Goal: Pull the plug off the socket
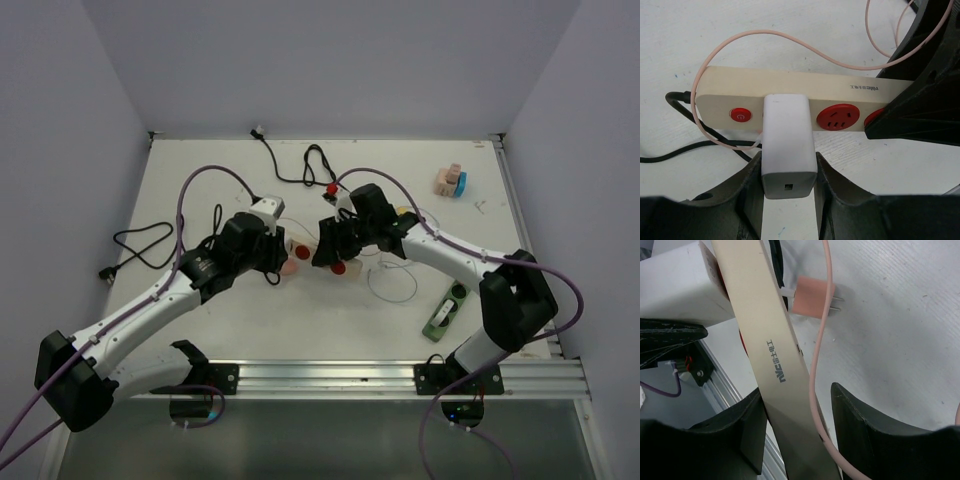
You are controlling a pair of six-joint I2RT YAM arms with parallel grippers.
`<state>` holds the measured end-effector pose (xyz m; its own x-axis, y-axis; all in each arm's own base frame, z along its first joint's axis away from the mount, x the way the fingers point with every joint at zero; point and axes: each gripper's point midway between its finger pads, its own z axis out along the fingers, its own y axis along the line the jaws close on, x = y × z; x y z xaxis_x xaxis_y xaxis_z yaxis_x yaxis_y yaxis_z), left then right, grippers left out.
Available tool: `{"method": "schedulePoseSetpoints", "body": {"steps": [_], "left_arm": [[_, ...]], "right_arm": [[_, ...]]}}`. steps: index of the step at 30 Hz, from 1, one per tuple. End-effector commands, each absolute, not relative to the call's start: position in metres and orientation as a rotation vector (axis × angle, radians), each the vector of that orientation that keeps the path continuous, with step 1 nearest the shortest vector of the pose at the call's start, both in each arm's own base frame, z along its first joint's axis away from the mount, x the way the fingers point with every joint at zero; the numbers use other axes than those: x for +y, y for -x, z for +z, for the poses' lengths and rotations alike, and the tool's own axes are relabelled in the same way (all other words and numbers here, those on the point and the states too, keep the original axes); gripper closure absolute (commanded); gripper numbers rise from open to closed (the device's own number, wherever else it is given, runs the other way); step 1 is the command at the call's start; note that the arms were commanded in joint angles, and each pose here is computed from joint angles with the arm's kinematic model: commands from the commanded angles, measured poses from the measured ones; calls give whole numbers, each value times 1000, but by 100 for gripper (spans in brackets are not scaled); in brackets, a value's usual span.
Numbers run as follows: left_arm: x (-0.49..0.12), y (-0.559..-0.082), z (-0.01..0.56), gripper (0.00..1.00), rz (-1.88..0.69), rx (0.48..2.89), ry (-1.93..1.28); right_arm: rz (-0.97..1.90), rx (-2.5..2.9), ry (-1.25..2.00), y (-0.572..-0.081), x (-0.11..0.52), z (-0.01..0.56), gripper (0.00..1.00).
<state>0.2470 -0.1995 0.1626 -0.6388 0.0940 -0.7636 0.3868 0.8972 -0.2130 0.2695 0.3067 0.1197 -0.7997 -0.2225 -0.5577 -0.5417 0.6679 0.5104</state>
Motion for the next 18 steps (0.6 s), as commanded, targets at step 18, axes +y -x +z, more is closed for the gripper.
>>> {"method": "schedulePoseSetpoints", "body": {"steps": [18], "left_arm": [[-238,-238,249,100,-734,2045,-310]], "right_arm": [[95,2472,-103,-377,142,46,100]]}}
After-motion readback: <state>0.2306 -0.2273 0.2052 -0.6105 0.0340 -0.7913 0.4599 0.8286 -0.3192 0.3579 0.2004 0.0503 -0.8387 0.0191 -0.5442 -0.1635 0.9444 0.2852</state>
